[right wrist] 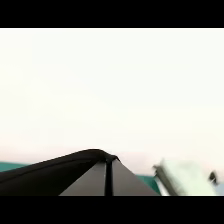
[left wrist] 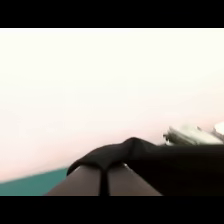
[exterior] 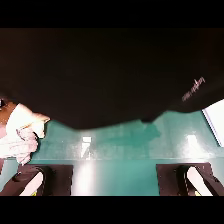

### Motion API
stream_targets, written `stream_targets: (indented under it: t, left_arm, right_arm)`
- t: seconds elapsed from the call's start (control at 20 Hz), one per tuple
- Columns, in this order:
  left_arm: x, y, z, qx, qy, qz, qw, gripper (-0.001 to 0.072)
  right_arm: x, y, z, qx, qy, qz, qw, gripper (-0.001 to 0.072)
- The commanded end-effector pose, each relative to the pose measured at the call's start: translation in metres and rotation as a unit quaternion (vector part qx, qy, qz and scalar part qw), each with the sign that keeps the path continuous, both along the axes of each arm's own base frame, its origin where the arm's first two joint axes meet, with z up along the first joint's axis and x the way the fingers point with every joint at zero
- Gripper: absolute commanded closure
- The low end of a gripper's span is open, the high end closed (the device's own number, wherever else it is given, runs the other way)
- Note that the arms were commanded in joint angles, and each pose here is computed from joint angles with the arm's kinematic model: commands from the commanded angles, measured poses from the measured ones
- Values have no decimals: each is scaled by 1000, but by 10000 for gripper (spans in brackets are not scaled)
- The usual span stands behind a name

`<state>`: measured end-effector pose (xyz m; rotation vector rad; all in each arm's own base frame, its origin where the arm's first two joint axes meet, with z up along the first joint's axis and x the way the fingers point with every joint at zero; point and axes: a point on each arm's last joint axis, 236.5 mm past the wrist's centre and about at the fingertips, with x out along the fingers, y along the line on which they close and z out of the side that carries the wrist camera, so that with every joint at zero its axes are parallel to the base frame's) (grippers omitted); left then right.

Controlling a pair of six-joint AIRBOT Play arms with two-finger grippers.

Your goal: Fold the shirts.

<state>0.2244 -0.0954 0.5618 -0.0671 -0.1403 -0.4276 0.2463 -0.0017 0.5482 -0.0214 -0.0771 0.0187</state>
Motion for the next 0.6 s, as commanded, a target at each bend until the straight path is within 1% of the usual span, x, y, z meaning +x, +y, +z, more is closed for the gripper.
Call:
stream_targets:
  t: [0.0,0.05,0.15,0.25,0.3,0.35,0.4,0.45,0.5,0.55]
  left_arm:
    - [72,5,-96,11,157,-5,987,684]
    - [98,6,-143,16,230,-14,973,684]
    - [138,6,-242,22,377,-35,925,684]
    - [165,8,-327,16,488,-50,871,684]
    - [179,9,-363,8,525,-52,849,684]
    - [193,11,-391,-1,551,-51,833,683]
    - [209,13,-418,-9,571,-49,819,683]
    - [225,15,-440,-19,580,-42,813,683]
    - [242,19,-457,-25,580,-33,814,683]
    - [260,23,-471,-27,569,-25,821,684]
  right_arm:
    - [52,-7,-63,64,124,58,989,697]
    - [75,-14,-99,95,180,69,977,697]
    - [116,-22,-190,147,315,80,934,697]
    - [143,-20,-280,161,445,77,877,697]
    - [155,-16,-322,162,497,72,849,697]
    - [167,-11,-357,155,534,68,829,697]
    - [180,-5,-389,141,561,64,813,697]
    - [196,-2,-418,122,576,55,806,697]
    - [214,-1,-442,101,580,43,807,697]
    - [232,0,-458,87,575,34,813,697]
